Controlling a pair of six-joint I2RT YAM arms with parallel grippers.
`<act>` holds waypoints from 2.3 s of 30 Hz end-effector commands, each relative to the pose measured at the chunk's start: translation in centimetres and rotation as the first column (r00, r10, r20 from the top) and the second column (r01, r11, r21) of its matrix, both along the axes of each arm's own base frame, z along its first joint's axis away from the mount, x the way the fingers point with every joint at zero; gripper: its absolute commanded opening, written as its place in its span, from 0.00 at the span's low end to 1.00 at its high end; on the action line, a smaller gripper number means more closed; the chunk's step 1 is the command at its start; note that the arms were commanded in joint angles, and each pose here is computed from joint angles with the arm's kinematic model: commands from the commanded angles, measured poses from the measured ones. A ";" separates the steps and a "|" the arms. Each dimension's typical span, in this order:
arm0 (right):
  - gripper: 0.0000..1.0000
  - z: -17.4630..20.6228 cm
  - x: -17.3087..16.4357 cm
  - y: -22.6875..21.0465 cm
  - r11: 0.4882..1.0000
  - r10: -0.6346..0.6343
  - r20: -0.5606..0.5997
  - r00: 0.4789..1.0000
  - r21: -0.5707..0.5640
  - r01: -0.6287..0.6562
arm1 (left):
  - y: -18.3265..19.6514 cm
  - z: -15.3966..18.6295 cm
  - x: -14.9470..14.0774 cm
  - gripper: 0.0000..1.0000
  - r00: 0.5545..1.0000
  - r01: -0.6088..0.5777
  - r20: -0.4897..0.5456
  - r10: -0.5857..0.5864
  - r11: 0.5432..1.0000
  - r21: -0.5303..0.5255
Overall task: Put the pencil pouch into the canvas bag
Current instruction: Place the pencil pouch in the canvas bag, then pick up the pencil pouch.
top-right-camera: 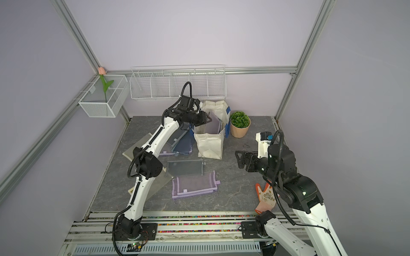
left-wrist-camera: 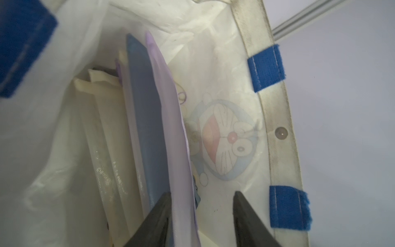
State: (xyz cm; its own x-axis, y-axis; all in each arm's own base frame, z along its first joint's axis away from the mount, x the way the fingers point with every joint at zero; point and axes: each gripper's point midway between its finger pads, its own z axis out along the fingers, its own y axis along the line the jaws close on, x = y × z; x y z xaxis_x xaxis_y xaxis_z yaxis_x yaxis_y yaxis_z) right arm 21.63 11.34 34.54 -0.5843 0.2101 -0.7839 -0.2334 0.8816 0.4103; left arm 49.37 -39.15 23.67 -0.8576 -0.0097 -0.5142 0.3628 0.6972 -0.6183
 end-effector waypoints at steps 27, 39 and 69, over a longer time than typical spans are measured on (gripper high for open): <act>0.89 -16.6 1.8 14.1 0.969 0.242 -0.399 0.884 0.058 -0.239 | 19.2 -5.1 -20.6 0.76 0.961 -0.191 -0.205 0.183 0.981 -0.018; 0.92 -21.3 5.4 21.1 0.934 0.337 -0.441 0.832 0.046 -0.354 | 23.1 -12.0 -22.8 0.76 0.803 -0.465 -0.449 0.391 0.883 -0.064; 0.98 -30.7 4.2 25.4 0.894 0.392 -0.567 0.724 0.049 -0.446 | 23.3 -17.8 -20.7 0.63 0.683 -0.665 -0.527 0.505 0.729 -0.164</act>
